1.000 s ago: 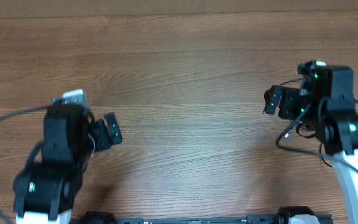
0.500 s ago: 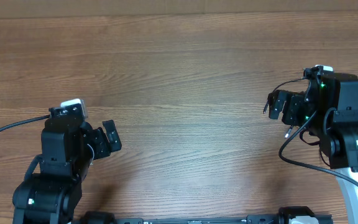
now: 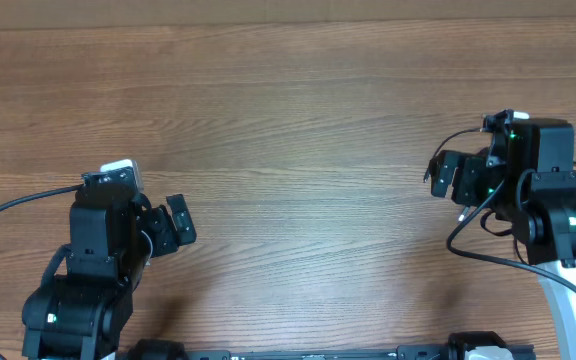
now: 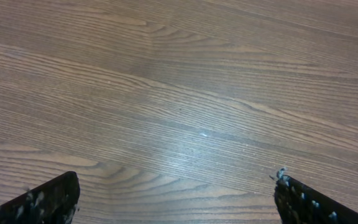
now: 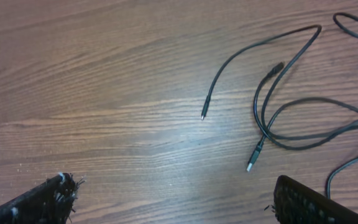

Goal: Untangle cables

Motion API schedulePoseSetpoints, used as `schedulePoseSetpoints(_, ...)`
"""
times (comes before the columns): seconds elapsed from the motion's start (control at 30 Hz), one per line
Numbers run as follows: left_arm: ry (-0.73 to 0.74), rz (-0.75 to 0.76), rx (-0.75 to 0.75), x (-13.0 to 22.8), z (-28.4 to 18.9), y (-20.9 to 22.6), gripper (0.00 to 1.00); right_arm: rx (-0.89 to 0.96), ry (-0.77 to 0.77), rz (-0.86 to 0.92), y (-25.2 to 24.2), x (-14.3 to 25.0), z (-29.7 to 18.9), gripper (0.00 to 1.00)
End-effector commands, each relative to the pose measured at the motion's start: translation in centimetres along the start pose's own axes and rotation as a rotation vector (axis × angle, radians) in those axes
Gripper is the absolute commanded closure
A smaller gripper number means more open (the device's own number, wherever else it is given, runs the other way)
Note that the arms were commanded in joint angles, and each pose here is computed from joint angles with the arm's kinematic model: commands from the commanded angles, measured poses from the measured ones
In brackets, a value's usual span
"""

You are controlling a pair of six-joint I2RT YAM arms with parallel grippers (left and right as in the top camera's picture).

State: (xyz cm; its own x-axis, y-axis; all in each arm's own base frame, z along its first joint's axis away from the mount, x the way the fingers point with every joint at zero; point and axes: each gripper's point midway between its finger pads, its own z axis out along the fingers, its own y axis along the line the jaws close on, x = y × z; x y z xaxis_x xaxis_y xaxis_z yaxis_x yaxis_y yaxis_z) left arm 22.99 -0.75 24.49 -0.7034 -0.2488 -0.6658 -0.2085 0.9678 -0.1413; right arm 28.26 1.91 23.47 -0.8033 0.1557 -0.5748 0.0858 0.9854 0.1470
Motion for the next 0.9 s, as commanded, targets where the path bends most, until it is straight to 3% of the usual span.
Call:
schedulePoseSetpoints(0.0,0.002,-0.018,-0.016,0.2,0.2,0.3,0.00,0.001,-0.071,-0.001,0.0,-1.0,-0.9,0.00)
schedulePoseSetpoints(0.27,0.002,-0.018,-0.016,0.2,0.2,0.3,0.01,-0.033,-0.397,-0.079,0.6,-4.3,-4.6,0.00)
schedulePoseSetpoints(0.87,0.002,-0.018,-0.016,0.2,0.2,0.3,0.00,-0.117,-0.987,-0.114,-0.1,-0.1,-7.5,0.00)
